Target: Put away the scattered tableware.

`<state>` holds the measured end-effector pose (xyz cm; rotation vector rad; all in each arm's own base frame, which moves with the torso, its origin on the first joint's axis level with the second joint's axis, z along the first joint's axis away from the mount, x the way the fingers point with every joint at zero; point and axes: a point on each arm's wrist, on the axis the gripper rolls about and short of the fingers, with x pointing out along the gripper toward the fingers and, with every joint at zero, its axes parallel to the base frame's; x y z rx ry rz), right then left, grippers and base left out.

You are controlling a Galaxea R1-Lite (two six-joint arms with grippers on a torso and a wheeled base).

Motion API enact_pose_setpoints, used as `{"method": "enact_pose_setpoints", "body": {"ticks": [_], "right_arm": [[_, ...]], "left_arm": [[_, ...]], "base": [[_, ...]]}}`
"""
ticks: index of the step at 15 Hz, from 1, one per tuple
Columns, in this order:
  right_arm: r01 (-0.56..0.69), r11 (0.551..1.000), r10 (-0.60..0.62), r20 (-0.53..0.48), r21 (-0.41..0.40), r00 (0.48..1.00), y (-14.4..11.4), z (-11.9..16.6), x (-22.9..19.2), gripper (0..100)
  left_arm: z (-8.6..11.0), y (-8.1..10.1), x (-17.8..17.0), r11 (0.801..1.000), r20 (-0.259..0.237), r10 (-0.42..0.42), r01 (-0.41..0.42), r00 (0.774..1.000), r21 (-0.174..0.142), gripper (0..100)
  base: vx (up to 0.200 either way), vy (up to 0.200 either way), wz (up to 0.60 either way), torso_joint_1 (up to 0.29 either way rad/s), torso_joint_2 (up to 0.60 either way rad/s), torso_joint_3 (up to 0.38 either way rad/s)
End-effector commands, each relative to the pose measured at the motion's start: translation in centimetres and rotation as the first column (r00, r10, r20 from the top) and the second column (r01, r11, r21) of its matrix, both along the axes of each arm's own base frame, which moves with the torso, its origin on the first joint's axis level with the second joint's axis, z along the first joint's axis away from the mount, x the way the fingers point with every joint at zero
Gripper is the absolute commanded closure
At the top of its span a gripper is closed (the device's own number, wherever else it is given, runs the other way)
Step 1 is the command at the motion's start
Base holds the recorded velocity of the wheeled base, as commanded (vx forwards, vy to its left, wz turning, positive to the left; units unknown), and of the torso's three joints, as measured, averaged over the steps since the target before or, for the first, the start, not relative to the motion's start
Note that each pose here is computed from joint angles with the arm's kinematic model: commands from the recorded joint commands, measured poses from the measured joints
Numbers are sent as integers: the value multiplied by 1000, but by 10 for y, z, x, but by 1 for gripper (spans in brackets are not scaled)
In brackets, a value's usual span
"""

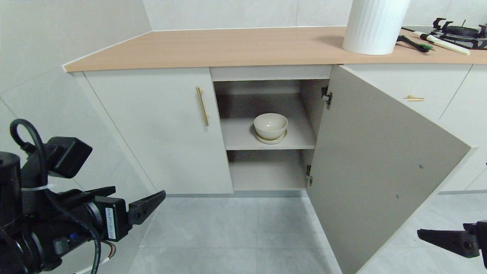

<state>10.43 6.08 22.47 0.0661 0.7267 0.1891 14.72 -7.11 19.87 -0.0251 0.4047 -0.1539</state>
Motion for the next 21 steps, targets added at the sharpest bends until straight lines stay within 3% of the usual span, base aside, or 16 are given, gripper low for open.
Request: {"method": "enact_pose_setpoints", "body": {"ticks": [1,6,9,12,16,21], "right_arm": [[106,994,-107,40,20,994,-13,16,4,0],[333,940,-332,16,-78,943,-45,17,29,0],[428,899,-428,25,-88,904,-61,21,39,0],[450,890,-449,29,-68,893,-64,13,59,0],[480,876,-482,36,36,876,-56,-13,95,0],[471,876,-476,31,102,879,-45,-17,102,0]], "left_arm": [[0,0,0,1000,-2,2,-2,1000,0,0],[-1,0,1,1000,-3,0,0,1000,0,0],[-1,0,1,1000,-3,0,0,1000,0,0],[-1,0,1,1000,-3,0,0,1000,0,0],[-1,0,1,1000,-3,0,0,1000,0,0],[-1,0,1,1000,-3,0,0,1000,0,0]], "base": [[0,0,0,0,0,0],[0,0,0,0,0,0],[0,0,0,0,0,0],[0,0,0,0,0,0],[0,0,0,0,0,0],[0,0,0,0,0,0]]}}
